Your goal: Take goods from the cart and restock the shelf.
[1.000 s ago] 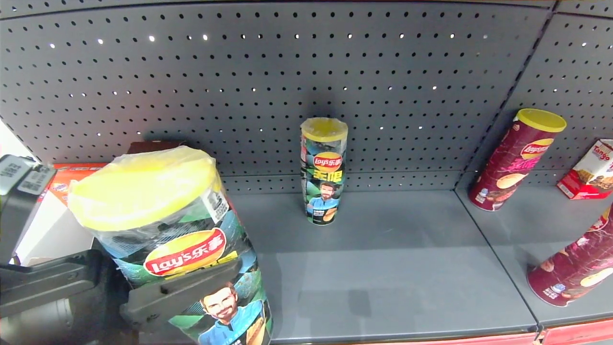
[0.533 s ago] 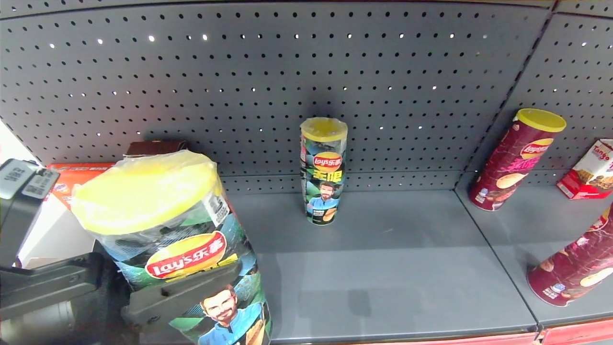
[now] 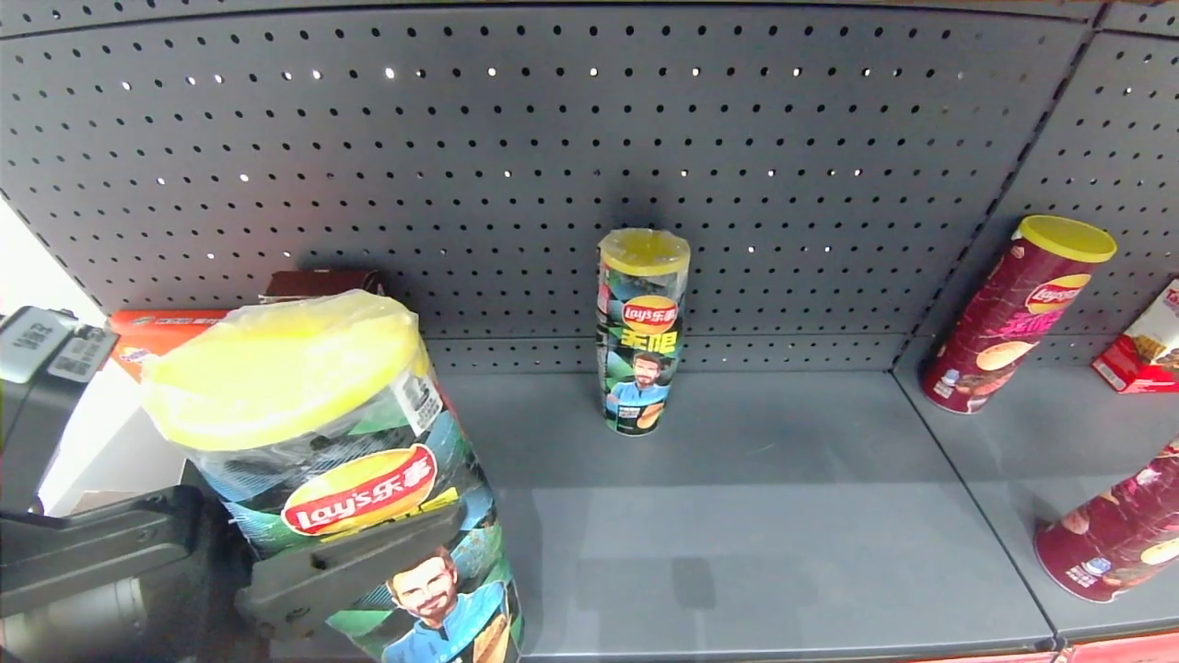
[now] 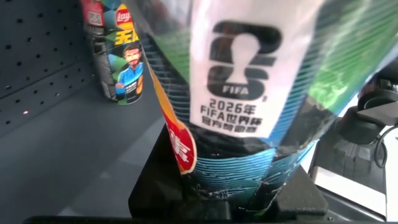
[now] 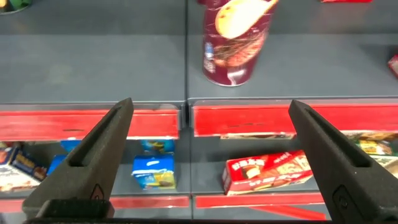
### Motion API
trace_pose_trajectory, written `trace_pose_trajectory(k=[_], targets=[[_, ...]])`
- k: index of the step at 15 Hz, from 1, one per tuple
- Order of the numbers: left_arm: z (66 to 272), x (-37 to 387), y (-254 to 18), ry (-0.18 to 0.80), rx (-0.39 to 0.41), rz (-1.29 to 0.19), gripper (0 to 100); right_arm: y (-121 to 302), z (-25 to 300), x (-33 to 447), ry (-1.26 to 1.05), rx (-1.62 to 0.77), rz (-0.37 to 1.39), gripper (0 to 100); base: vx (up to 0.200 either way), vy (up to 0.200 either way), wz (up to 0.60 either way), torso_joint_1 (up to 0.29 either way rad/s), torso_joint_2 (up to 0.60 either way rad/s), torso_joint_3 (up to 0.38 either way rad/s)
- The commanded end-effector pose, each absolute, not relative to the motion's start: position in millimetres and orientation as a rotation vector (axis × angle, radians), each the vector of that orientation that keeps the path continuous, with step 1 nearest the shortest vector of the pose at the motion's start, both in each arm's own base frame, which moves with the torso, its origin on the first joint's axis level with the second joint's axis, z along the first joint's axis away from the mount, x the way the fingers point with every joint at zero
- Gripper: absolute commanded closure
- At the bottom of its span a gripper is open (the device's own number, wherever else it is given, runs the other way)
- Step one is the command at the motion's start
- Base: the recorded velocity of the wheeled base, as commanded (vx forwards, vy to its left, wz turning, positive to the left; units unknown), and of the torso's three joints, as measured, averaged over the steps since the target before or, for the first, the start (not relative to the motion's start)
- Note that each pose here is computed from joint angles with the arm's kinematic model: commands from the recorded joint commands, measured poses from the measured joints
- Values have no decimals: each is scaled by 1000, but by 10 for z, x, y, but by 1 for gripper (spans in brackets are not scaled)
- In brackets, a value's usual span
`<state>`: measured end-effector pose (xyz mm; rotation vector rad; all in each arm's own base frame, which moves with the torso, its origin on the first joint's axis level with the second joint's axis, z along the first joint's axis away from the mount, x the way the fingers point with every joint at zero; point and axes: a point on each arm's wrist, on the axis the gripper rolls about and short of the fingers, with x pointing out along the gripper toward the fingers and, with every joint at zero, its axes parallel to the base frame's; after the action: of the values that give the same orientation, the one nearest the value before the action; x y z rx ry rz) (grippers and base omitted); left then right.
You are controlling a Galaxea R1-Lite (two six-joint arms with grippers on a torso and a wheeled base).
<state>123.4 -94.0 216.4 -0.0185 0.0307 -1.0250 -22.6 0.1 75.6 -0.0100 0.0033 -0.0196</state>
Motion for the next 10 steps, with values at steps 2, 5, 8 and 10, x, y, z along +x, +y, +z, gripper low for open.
trace_pose_trajectory(k=[2,5,8,10], targets=[[2165,1239,-942,30,-18,-1024,100,0,762,-202,34,-11,11,0,0,0,0,0,0,0],[2178,1255,-924,26,-20,-1009,100,7,764,-212,17,-3,22,0,0,0,0,0,0,0],[2224,1256,-892,7,-26,-994,100,6,1827,-136,-55,95,98,0,0,0,0,0,0,0],[2187,1243,-880,18,-24,-989,100,8,2092,-150,-97,-29,209,0,0,0,0,0,0,0]])
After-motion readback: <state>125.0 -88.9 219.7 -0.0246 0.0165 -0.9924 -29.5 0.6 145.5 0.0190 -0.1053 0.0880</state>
